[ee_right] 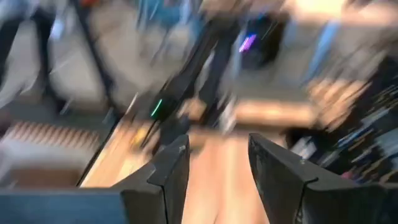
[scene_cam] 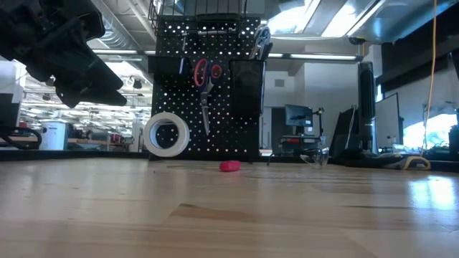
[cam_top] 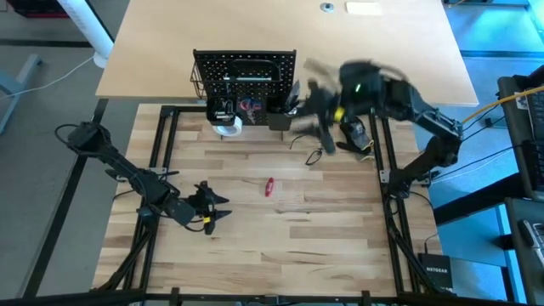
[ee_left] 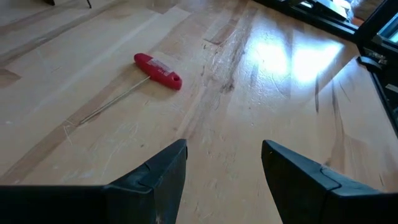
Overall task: Hang tools onto peg board
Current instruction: Put the transparent safety glasses into the black basket on the peg board
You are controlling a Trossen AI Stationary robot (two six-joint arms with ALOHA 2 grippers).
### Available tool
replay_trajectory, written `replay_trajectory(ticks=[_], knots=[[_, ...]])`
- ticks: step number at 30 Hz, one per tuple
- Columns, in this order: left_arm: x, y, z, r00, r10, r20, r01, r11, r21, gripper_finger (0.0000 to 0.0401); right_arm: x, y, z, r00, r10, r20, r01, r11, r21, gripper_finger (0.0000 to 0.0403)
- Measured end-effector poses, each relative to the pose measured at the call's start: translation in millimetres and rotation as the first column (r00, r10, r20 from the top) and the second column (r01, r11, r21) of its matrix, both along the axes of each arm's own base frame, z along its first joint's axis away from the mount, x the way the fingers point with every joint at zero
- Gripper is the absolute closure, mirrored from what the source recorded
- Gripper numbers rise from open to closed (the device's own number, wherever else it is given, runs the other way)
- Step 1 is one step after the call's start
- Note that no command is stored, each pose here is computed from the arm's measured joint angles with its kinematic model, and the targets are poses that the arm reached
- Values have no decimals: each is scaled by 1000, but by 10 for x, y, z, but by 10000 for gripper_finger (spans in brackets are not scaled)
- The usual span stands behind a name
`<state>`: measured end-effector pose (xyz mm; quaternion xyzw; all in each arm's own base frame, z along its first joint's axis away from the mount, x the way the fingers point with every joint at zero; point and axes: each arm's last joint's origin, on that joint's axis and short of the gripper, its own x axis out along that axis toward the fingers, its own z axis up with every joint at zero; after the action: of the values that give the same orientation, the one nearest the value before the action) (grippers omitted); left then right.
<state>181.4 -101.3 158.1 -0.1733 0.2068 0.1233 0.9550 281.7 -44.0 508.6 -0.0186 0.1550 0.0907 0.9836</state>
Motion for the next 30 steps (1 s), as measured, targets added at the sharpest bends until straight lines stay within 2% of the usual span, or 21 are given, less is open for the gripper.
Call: replay_trajectory(ticks=[3, 6, 11, 14, 17, 21, 23, 27, 30], knots=[[16, 27, 1, 1000, 15, 1, -15, 1000, 1, 205, 4, 246, -204, 981, 45, -189, -46, 999, 0, 237], [32, 58, 2, 1000, 24, -1, -24, 1000, 17, 205, 48, 464, -453, 939, 62, -338, -70, 998, -10, 237], [52, 96, 1, 999, 32, -7, -32, 999, 41, 205, 157, 778, -943, 858, 67, -510, -87, 996, -14, 237], [62, 117, 2, 999, 37, -9, -37, 998, 52, 205, 176, 897, -1310, 786, 11, -618, -61, 996, -60, 237], [67, 128, 1, 999, 37, -12, -36, 997, 65, 205, 128, 926, -1713, 675, -105, -731, -6, 989, -148, 237], [67, 129, 1, 1000, 25, -17, -24, 996, 89, 205, 41, 875, -2202, 541, -229, -809, 43, 968, -245, 237], [68, 129, 2, 1000, 22, -19, -20, 995, 96, 205, -12, 828, -2428, 492, -307, -815, 49, 944, -326, 237], [82, 159, 2, 999, 32, -21, -30, 994, 108, 205, -92, 695, -2802, 442, -400, -803, 49, 905, -423, 237], [93, 185, 2, 999, 46, -21, -44, 993, 108, 205, -96, 564, -3001, 460, -408, -789, 56, 900, -432, 237]])
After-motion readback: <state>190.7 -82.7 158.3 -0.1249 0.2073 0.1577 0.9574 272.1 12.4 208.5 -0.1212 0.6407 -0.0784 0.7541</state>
